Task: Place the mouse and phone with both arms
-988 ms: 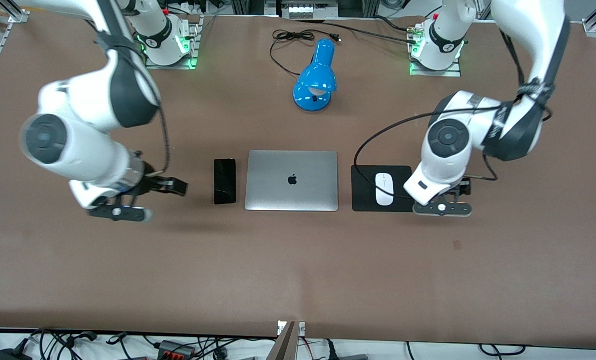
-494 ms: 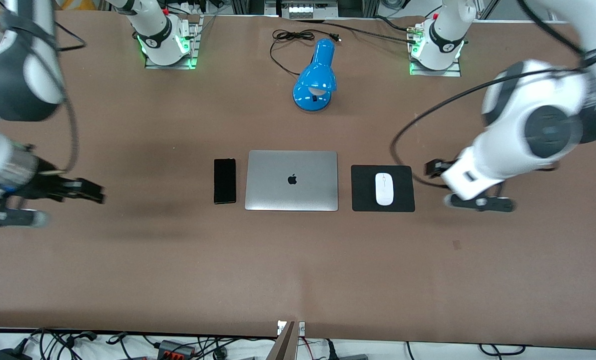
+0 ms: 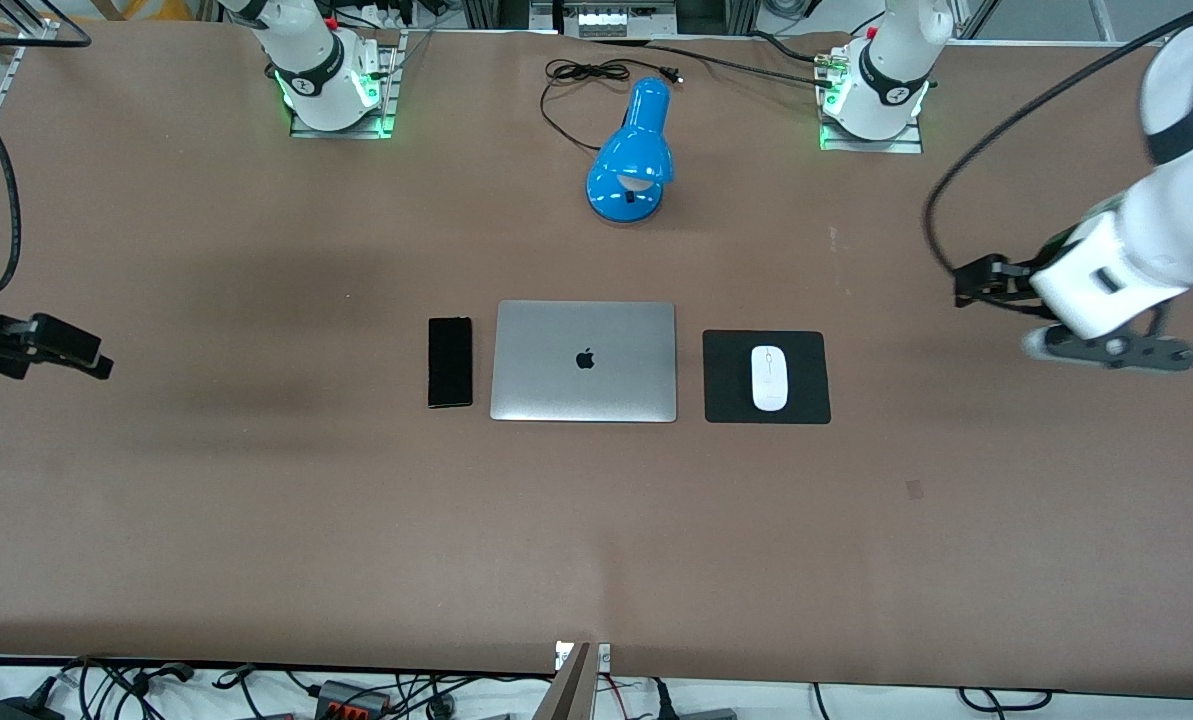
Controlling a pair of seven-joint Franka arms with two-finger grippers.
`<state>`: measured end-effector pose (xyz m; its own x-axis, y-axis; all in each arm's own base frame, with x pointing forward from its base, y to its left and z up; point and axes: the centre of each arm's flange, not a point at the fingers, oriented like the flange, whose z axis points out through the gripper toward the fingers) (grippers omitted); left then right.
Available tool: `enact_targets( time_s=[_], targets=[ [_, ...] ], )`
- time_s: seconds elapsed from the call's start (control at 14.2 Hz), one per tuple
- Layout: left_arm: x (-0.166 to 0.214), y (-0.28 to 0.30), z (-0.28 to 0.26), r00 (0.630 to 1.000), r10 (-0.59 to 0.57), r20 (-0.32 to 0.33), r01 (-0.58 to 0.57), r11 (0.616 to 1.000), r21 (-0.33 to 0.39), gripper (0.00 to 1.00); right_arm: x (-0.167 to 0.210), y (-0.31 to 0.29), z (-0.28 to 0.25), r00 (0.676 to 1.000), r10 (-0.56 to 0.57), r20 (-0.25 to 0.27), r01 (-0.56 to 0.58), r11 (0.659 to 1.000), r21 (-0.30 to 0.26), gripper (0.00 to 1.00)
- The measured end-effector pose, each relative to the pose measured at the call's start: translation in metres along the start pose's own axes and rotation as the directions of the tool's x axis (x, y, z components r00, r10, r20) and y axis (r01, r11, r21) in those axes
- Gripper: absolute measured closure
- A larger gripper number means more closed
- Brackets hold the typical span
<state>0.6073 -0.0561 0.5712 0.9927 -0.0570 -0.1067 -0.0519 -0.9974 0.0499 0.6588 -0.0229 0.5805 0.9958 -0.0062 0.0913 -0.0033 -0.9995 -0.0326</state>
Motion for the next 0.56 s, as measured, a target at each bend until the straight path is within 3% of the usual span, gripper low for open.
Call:
enact_targets(
  time_s=[0.35,0.56],
  targets=[
    [-0.046,-0.039,-0.028,0.994,-0.055,-0.09,0.056,0.998,0.002,0.0,-0.038,0.0,-0.004,0.999,-0.02,0.041,0.022,0.999,-0.048,0.0],
    [-0.051,-0.027,-0.029,0.995,-0.018,-0.096,0.025,0.997,0.08,0.0,-0.07,0.002,-0.002,0.998,-0.026,0.051,0.029,0.997,-0.066,0.0]
  ],
)
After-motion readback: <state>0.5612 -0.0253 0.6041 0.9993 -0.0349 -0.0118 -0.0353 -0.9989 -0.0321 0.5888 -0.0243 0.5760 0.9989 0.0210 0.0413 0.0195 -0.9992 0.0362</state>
